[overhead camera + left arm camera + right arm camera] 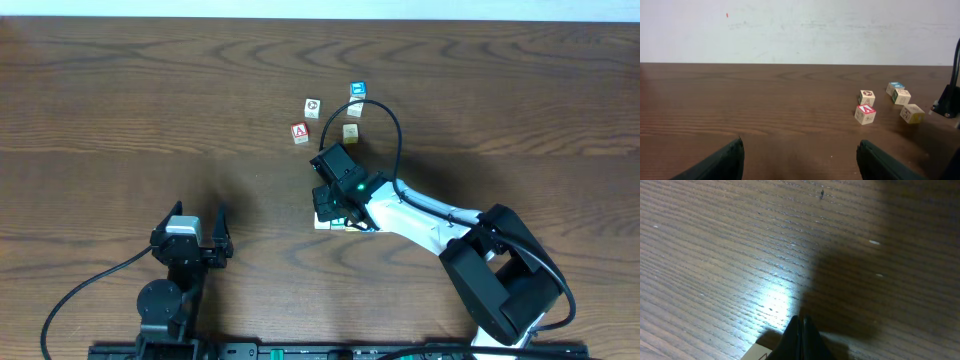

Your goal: Lift 5 blocks

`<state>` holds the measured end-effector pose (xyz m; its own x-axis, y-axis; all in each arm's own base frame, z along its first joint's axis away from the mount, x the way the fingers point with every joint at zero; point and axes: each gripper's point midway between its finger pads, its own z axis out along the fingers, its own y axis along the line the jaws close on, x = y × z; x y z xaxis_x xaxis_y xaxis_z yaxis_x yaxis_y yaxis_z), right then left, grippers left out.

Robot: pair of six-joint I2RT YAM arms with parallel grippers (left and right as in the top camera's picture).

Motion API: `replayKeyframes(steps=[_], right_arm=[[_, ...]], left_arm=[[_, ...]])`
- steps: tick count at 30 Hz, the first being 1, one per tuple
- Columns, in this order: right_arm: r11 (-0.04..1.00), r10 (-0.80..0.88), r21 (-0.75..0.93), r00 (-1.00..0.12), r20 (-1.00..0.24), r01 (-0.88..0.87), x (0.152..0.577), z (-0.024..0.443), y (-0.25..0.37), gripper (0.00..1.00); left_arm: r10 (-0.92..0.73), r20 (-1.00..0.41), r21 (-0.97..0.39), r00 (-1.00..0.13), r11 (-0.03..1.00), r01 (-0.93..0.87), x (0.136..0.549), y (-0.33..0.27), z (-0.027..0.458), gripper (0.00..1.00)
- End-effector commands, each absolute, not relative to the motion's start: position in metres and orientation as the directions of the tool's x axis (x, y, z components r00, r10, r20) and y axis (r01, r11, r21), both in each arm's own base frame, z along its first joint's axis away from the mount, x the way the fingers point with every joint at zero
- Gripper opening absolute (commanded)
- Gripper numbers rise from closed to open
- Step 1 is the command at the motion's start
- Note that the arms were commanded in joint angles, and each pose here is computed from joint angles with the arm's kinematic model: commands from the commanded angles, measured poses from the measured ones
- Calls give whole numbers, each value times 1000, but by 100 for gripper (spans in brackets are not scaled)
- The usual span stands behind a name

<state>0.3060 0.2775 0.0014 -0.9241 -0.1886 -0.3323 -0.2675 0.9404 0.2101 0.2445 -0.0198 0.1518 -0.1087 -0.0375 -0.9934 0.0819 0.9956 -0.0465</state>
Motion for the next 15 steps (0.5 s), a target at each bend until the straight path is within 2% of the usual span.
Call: replayKeyframes(steps=[1,15], right_arm=[[940,-190,213,-925,-328,-268,303,1,282,1],[959,-167,160,-919,-357,-236,315,1,268,1]], left_arm=[[-40,-986,-55,-160,994,91,243,-22,136,73],[-40,-986,-55,-160,994,91,243,-21,136,73]])
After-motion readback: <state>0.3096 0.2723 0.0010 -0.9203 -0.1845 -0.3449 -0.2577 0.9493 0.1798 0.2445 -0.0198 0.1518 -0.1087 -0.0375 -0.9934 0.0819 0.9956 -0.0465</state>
